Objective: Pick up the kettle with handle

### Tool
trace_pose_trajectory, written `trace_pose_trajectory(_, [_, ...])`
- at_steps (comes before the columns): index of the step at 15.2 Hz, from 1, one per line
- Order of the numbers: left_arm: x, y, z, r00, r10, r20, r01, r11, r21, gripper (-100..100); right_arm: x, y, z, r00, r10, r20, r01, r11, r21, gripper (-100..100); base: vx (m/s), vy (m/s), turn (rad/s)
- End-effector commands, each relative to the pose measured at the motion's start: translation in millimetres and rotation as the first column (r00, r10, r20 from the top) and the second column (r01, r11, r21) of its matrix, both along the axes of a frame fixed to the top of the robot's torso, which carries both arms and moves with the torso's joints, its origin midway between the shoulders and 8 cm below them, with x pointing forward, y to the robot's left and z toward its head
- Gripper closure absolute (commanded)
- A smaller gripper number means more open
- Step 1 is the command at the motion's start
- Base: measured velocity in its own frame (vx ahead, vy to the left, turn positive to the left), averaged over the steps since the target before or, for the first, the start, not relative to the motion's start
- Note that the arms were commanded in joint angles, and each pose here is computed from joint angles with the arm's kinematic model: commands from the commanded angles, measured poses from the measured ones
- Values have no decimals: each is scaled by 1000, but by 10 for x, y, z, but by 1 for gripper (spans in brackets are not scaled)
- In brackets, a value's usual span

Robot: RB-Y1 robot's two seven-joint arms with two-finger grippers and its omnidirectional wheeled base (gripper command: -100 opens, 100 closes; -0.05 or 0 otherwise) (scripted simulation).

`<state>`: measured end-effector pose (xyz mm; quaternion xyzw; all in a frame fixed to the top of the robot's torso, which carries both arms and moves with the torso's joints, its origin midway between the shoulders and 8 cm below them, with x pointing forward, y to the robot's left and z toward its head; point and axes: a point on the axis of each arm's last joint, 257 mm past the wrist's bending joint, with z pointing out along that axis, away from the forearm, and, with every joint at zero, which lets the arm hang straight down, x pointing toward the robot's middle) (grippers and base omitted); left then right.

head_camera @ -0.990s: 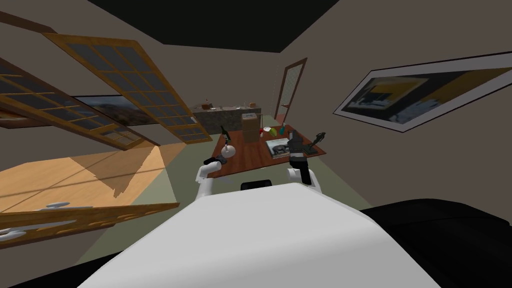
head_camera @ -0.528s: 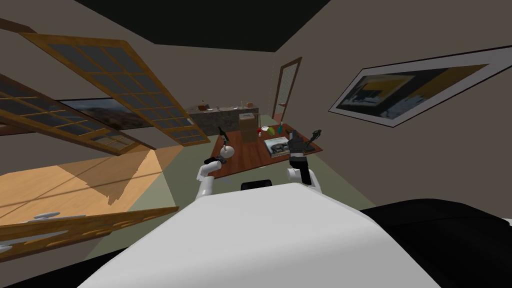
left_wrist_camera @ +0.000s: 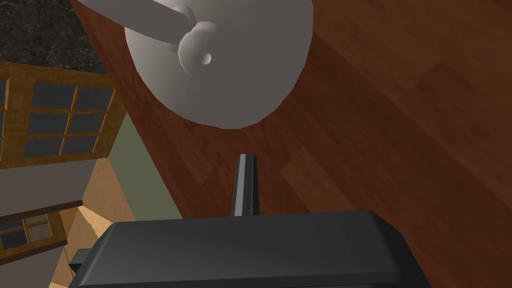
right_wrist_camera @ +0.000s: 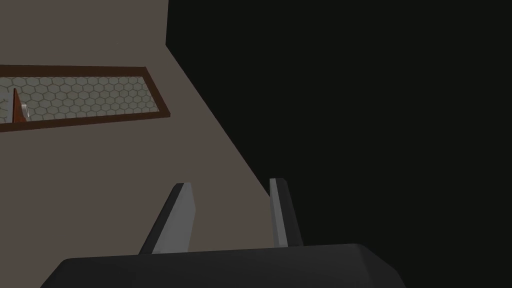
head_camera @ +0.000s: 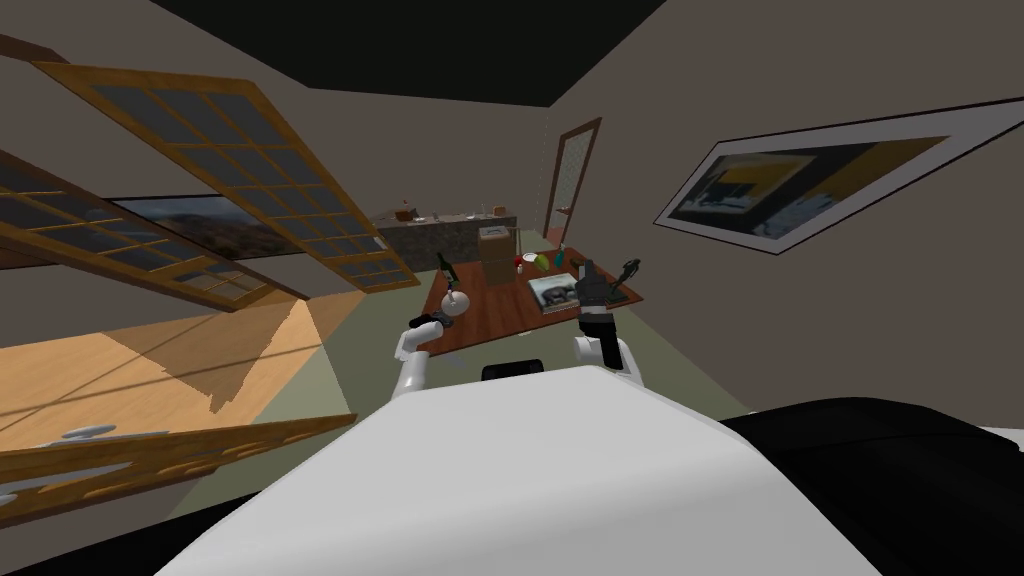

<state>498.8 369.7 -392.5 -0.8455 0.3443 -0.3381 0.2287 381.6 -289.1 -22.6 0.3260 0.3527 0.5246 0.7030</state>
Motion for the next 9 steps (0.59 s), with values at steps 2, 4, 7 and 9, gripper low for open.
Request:
trace_pose_trajectory(2, [-44, -72, 70, 1000, -23, 1, 23, 1000, 5, 100, 0, 0, 0, 1000, 0, 0, 0, 1000, 0, 0, 34, -48, 90])
trace_pose_trajectory(4, [-60, -98, 96, 1000, -31, 1, 31, 999, 6, 100, 0, 0, 0, 1000, 0, 0, 0, 1000, 0, 0, 33, -33, 65])
trace_pose_trajectory(7, [-112, -181, 174, 998, -56, 4, 56, 998, 11, 100, 0, 0, 0, 1000, 0, 0, 0, 1000, 0, 0, 28, -33, 98])
trace_pose_trajectory(9, [-90, -7, 136, 1000, -19, -1, 19, 1000, 15, -100, 0, 0, 0, 1000, 0, 0, 0, 1000, 0, 0, 8, -17, -75])
